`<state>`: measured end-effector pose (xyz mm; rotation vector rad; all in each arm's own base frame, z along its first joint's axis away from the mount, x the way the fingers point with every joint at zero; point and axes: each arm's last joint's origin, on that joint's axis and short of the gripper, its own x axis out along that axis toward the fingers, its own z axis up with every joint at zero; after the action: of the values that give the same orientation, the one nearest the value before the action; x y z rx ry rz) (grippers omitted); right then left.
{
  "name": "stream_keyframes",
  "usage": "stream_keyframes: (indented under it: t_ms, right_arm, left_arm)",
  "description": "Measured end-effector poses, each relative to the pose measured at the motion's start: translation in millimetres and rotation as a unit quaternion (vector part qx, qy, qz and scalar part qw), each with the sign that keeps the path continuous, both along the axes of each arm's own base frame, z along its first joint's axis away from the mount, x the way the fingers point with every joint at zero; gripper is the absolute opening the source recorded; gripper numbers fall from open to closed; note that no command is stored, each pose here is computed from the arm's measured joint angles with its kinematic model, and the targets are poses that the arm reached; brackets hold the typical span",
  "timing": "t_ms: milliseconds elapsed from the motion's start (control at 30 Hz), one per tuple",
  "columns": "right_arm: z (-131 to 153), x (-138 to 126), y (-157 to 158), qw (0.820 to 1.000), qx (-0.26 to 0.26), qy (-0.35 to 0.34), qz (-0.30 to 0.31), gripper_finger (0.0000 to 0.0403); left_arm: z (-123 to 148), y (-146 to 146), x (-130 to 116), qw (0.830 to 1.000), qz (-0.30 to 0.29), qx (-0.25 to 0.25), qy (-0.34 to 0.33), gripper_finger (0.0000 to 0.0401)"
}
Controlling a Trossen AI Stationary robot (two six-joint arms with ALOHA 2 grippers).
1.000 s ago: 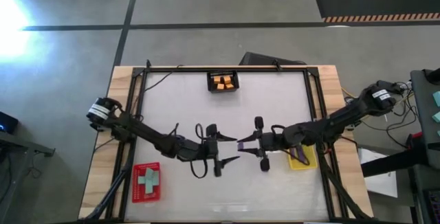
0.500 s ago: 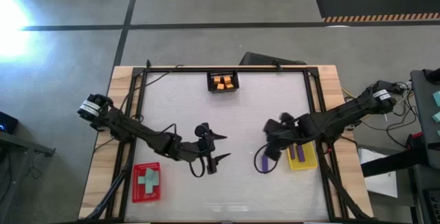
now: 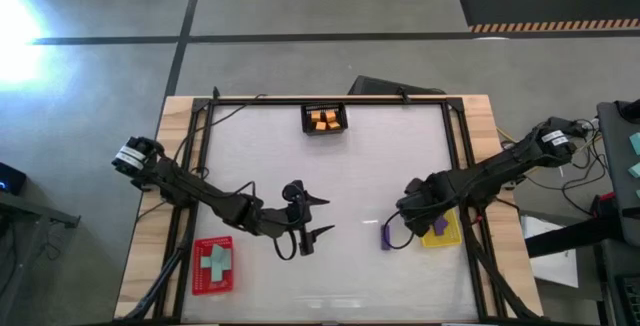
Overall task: Sort & place blocks by color
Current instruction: Put the purple block into the yellow bin
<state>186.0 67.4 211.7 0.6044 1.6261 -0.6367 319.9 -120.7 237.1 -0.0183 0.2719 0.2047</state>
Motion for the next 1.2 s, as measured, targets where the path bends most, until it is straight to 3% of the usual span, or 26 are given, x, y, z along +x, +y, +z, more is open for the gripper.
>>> stream_keyframes:
  t_ms: [333,533,700,1000,1200]
  right_arm:
    - [-6.4,-3.3,-1.2,1.000,-0.003,0.009,0.001,0.0198]
    - [6.6,5.8,1.8,1.000,0.004,-0.025,-0.011,0.0201]
    - [21.4,20.0,7.4,0.995,-0.005,-0.098,-0.020,0.0194]
    - [33.2,51.9,25.3,0.966,0.041,-0.247,-0.058,0.0193]
    - [26.0,75.6,34.7,0.963,0.046,-0.256,-0.064,0.0194]
  left_arm:
    - [-0.6,0.1,-0.2,1.000,0.000,0.001,0.001,0.0288]
    - [-1.0,0.2,-0.3,1.000,-0.001,0.006,0.004,0.0288]
    - [2.3,1.3,-2.9,0.999,-0.009,0.035,0.012,0.0288]
    - [23.3,6.1,-12.0,0.995,-0.011,0.101,-0.003,0.0288]
    - [29.2,8.0,-15.8,0.992,-0.012,0.127,-0.002,0.0288]
